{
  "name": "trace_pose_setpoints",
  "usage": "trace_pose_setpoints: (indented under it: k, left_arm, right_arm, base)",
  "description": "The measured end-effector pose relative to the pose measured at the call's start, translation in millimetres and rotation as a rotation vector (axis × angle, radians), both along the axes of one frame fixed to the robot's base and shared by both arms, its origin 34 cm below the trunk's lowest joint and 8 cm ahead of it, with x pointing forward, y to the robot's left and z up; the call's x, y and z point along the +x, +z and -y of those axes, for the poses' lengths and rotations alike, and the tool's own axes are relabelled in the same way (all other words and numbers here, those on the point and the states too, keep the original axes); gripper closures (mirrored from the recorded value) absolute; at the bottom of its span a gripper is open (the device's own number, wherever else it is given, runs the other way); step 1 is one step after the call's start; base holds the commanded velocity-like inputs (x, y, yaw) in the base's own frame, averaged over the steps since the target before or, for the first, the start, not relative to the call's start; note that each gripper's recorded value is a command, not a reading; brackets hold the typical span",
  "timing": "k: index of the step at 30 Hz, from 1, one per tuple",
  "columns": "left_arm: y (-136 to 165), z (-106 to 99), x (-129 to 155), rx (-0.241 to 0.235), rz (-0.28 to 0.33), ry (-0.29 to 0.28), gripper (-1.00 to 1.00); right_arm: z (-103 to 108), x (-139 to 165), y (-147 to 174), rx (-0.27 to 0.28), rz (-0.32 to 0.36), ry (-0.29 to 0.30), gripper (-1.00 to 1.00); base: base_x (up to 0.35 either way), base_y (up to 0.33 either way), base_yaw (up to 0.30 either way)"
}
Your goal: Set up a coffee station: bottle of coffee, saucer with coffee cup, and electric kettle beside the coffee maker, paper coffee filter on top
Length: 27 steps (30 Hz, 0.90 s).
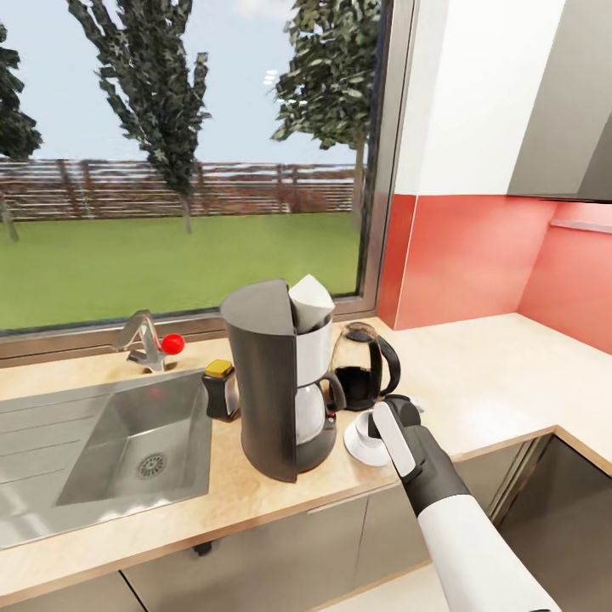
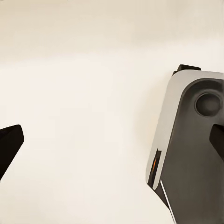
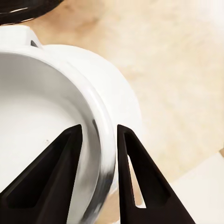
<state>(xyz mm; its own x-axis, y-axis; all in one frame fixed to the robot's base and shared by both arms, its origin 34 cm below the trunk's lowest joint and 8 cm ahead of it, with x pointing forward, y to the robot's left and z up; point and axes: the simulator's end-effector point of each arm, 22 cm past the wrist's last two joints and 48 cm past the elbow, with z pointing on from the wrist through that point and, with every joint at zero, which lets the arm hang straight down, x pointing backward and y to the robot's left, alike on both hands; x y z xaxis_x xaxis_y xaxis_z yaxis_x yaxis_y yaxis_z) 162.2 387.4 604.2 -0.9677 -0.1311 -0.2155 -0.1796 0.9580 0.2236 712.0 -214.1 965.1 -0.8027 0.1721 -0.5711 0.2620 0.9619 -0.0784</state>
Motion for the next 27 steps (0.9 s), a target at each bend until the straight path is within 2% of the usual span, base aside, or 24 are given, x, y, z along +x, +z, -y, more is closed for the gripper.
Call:
trace_pose_setpoints:
  k: [5,12,27]
  left_arm:
    - [0,0,-1,0.0,-0.002,0.0,-1.0]
    - [0,1,-1,-0.001,-0.002,0.0,-1.0]
    - [0,1,-1,-0.002,-0.001,0.0,-1.0]
  right_arm:
    - [0,-1,-2,-0.001,-0.005,0.0,1.0]
    - [0,-7,-18,-0.006,-0.044,0.001,1.0]
    - [0,-7,-18,-0.004,-0.041,-0.001,1.0]
  base:
    - [0.094,0.0,0.0]
    - [0.006,0.0,0.0]
    - [0.0,0.0,0.0]
